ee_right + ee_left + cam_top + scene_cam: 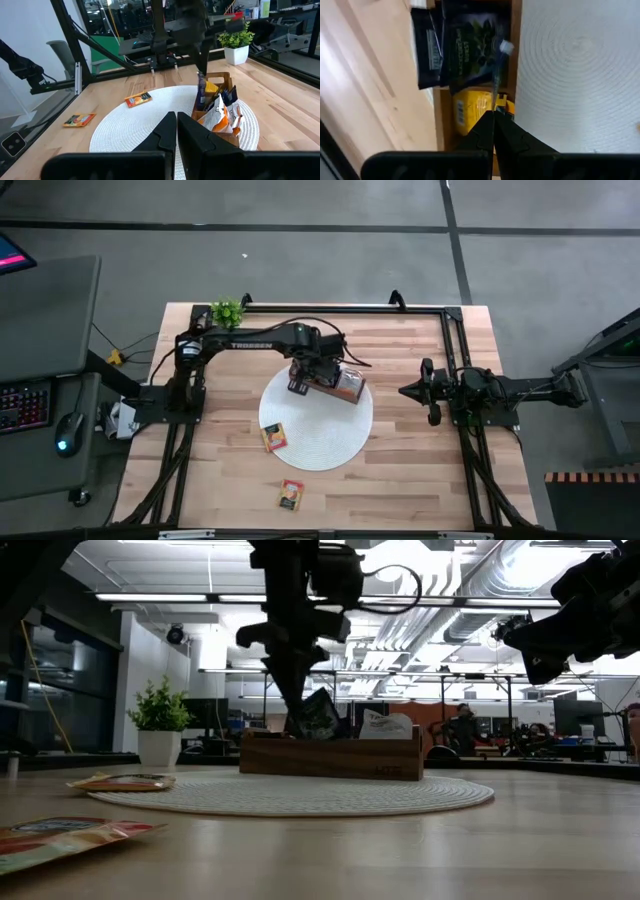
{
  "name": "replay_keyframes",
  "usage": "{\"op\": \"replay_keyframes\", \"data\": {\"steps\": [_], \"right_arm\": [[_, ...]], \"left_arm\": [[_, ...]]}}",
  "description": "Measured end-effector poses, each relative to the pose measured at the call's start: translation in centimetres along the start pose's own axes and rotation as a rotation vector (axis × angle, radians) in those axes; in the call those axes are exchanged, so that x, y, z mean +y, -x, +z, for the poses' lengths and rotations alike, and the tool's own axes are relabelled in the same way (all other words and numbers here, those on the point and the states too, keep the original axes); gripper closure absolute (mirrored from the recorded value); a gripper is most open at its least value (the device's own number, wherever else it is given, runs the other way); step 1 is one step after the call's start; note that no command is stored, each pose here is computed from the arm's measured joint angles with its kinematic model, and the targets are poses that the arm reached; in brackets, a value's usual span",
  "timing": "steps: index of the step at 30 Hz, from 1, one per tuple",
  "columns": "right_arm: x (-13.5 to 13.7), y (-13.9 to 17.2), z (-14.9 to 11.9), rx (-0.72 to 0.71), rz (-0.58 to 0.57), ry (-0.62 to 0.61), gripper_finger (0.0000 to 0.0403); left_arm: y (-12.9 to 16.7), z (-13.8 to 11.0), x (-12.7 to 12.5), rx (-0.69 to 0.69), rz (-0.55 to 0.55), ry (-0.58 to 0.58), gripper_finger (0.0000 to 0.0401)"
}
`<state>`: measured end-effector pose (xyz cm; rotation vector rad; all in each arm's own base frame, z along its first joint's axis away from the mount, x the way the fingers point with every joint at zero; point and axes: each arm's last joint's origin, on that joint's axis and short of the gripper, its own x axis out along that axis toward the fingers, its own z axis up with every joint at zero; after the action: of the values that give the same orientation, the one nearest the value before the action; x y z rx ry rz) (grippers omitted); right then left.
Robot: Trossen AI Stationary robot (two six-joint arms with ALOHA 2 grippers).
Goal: Pick & Place Tea
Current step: Put the blue tea bag into the middle section of the wooden organizer
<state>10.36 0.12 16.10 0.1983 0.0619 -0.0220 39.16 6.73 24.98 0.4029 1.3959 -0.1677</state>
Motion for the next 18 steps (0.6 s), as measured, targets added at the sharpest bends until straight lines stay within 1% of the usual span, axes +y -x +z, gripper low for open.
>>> {"op": "replay_keyframes", "data": {"steps": [8,18], "right_arm": [[0.00,0.00,-0.01,0.000,0.000,0.000,0.0391],[0.00,0.00,0.00,0.000,0.000,0.000,0.0391]], "left_arm": [[-0.09,0.11,0.22,0.011,0.055,0.019,0.0401],[0.00,0.87,0.75,-0.066,0.118,0.065,0.0400]]}}
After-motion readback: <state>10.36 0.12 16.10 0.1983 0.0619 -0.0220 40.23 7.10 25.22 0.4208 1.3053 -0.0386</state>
